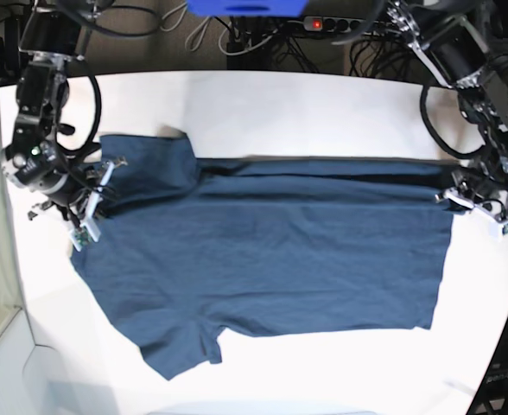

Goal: Layout the t-shirt on the table in an organized manner, then fold the t-shirt properly
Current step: 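Lift the shoulder edge with both grippers and fold it over the shirt, then regrasp the folded edge with the right gripper near the collar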

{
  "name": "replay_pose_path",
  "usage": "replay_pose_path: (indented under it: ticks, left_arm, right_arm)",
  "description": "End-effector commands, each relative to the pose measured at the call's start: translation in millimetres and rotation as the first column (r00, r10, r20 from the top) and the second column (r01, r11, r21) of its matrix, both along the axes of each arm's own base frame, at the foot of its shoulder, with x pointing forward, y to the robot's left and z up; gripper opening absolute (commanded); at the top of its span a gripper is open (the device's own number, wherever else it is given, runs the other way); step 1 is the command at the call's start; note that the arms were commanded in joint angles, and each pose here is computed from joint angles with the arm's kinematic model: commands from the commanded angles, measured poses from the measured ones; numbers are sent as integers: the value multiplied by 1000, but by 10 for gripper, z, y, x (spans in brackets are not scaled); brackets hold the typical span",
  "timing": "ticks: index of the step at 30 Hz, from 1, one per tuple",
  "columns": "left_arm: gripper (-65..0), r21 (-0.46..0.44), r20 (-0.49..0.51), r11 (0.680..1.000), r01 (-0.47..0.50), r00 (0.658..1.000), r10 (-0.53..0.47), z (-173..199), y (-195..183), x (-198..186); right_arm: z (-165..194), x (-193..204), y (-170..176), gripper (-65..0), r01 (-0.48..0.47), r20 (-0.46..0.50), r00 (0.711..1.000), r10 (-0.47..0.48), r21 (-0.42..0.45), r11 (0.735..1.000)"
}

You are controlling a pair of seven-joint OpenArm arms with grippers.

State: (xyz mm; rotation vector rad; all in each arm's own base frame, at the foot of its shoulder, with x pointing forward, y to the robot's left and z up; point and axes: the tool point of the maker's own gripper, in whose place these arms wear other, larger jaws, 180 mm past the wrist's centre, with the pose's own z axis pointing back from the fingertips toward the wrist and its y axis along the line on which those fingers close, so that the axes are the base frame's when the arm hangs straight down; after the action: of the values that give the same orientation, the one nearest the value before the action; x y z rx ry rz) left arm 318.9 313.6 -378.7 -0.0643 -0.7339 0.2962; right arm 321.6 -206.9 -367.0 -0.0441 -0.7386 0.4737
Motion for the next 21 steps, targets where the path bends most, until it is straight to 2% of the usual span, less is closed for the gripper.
replay_pose_path:
  ticks: [1, 8, 10, 13, 16, 19, 21]
  left_arm:
    - [-646, 17, 55, 1000, -8, 998, 7, 164, 79, 120]
    - [-643, 13, 55, 1000, -6, 998, 5, 162, 69, 151]
    - [-606, -4, 38, 1000, -13, 999, 13, 90, 66, 131]
    - [-479, -15, 23, 1000, -16, 1000, 16, 30, 62, 112]
    - [-329, -13, 26, 1000, -17, 1000, 17, 45, 69, 115]
    - [-291, 1, 51, 1000, -11, 999, 11, 139, 74, 140]
    - [-289, 29, 76, 1000, -10, 997, 8, 258, 98, 141]
  right_arm:
    - [119, 105, -35, -650, -1, 43, 999, 1, -2, 1000]
    - [-60, 77, -106, -650, 12, -13, 1000, -12, 5, 1000]
    - [-97, 72, -111, -643, 15, -24, 1000, -15, 10, 1000]
    - [-85, 82, -159, -538, 18, -28, 999, -18, -3, 1000]
    - [-55, 84, -186, -389, 16, -22, 1000, -17, -14, 1000]
    - [40, 81, -201, -285, 16, 5, 1000, -15, -28, 999]
    - [91, -12, -202, -260, 3, 16, 1000, -2, -52, 999]
